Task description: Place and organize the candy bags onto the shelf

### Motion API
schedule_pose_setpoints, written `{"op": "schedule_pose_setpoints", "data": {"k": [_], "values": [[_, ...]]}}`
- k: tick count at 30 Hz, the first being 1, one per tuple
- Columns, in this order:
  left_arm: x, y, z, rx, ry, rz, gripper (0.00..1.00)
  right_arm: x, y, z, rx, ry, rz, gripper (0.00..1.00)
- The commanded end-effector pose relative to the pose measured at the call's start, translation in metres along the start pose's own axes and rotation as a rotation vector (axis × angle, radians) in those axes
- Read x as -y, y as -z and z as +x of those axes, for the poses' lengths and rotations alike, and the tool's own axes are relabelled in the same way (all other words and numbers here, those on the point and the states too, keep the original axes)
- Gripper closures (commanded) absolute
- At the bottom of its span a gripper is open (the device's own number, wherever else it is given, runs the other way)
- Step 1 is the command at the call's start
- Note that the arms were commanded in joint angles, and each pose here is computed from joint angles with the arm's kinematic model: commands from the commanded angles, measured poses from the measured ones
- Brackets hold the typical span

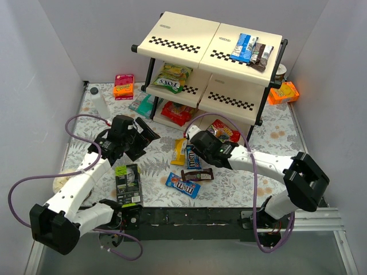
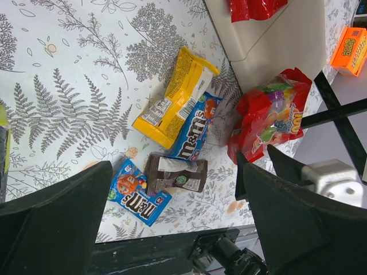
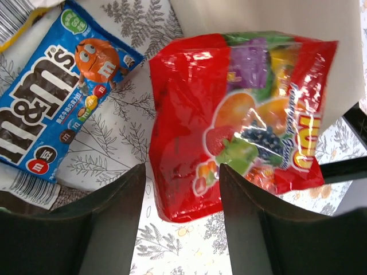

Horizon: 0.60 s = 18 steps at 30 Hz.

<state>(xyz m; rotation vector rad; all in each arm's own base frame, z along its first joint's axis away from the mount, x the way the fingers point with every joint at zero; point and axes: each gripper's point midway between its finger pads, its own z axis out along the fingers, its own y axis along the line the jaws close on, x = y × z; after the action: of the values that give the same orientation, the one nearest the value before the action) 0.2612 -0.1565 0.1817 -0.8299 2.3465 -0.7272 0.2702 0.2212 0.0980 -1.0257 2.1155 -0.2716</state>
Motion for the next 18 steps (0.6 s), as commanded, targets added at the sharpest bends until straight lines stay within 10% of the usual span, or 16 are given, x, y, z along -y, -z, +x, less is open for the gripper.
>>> {"op": "schedule_pose_setpoints", "data": {"k": [1, 11, 15, 18], "values": [[0.012, 0.001, -0.007, -0.015, -0.027, 0.060, 0.02, -0.002, -0.012, -0.007, 0.039, 0.079, 0.008, 0.39], [0.013, -0.013, -0.011, -0.054, 0.003, 0.083, 0.02, 0.003, -0.035, 0.021, -0.062, 0.109, 0.082, 0.43], [0.011, -0.014, -0.013, -0.058, 0.004, 0.084, 0.02, 0.032, -0.043, 0.027, -0.114, 0.087, 0.215, 0.86], [0.009, -0.014, -0.014, -0.061, 0.004, 0.080, 0.02, 0.058, -0.039, 0.022, -0.110, 0.106, 0.333, 0.99]]}}
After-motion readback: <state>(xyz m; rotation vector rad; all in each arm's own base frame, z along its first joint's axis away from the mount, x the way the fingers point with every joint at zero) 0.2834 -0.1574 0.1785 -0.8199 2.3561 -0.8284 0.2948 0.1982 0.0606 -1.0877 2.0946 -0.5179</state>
